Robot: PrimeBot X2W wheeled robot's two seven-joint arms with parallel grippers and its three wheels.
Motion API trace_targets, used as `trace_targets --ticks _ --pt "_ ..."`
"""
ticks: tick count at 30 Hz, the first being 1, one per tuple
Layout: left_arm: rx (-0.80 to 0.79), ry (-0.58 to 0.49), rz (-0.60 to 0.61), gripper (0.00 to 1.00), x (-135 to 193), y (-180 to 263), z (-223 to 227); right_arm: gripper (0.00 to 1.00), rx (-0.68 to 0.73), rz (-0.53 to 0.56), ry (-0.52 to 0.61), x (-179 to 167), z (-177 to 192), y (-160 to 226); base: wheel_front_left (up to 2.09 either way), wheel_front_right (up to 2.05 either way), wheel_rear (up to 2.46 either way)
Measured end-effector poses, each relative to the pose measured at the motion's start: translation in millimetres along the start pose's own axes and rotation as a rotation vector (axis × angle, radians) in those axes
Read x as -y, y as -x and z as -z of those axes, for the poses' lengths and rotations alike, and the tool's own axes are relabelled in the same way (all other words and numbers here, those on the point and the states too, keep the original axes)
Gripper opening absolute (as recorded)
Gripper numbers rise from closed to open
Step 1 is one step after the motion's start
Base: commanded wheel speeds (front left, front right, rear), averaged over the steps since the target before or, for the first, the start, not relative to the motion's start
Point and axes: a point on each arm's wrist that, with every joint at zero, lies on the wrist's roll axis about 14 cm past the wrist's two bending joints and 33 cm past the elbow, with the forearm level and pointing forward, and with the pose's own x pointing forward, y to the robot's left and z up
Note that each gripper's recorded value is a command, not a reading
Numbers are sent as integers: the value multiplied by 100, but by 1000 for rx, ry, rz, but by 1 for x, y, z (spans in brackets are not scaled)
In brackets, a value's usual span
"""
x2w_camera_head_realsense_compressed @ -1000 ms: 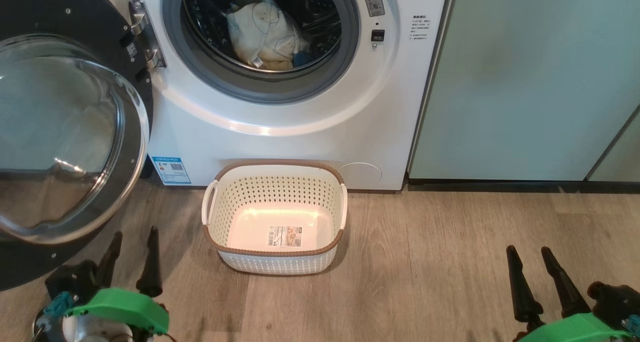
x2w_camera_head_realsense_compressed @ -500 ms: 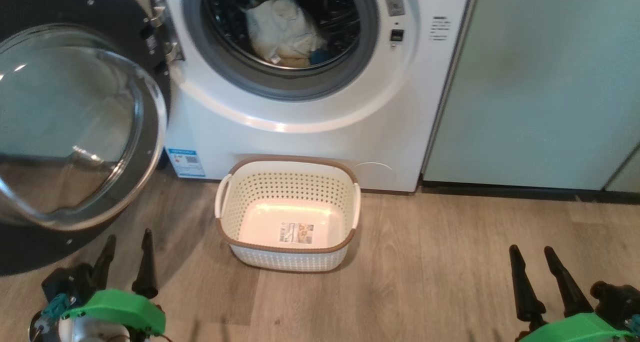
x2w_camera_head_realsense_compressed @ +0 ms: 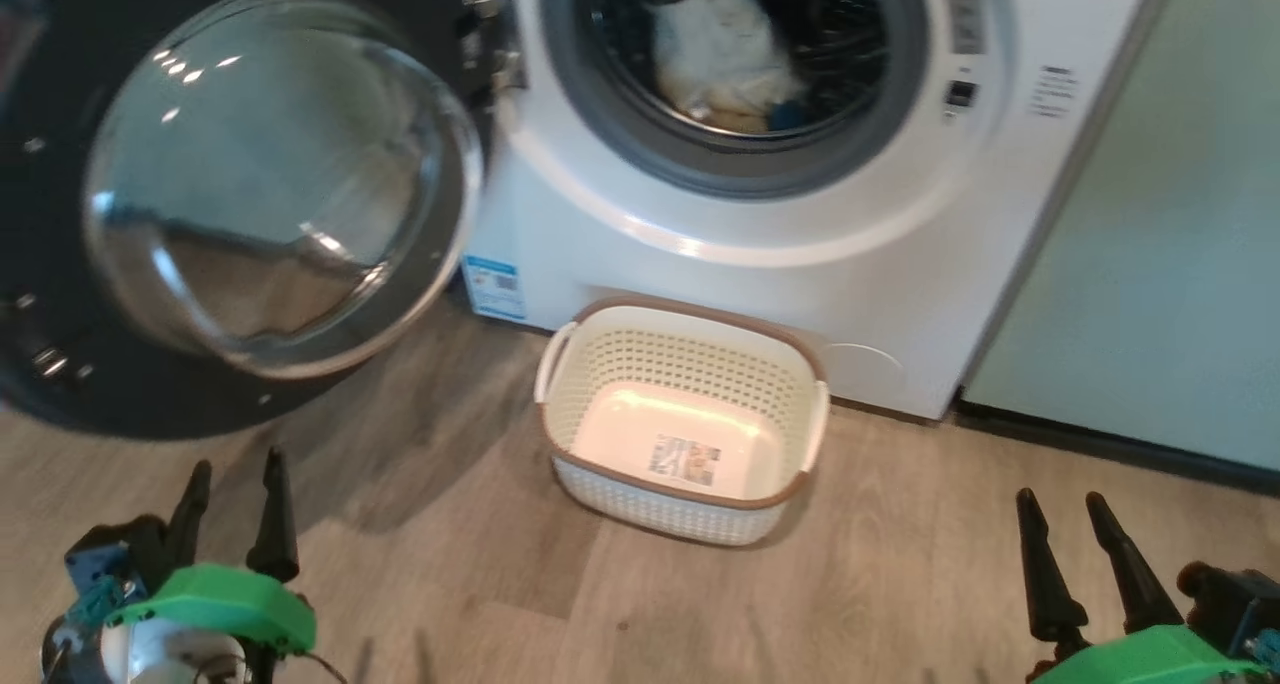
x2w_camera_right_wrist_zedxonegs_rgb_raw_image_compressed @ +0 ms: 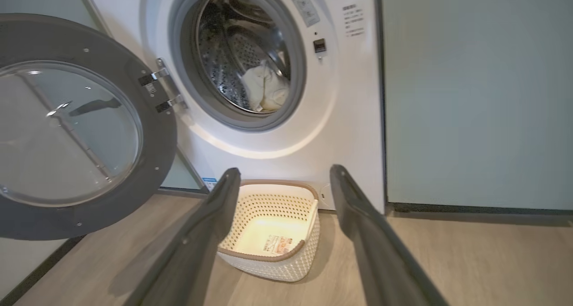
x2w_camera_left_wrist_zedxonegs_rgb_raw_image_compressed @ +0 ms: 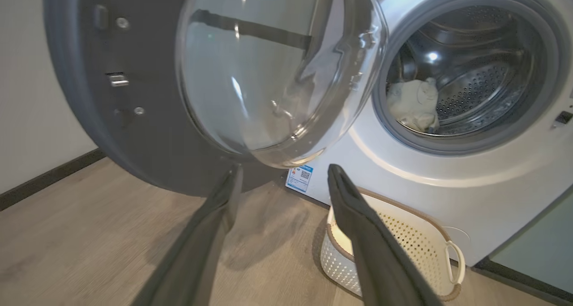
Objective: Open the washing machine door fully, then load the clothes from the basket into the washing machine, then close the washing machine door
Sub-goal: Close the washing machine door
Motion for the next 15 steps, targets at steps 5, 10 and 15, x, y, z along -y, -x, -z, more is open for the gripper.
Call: trace_targets --ticks 5,10,15 --pt "19 -2 -95 100 -33 15 -7 100 -25 -80 -7 -25 8 -15 0 0 0" --pt "36 -8 -181 100 -61 34 -13 100 -50 -163 -14 -53 16 -28 0 0 0" --pt "34 -17 -263 100 -88 57 -13 100 -75 -241 -16 -79 24 -38 0 0 0"
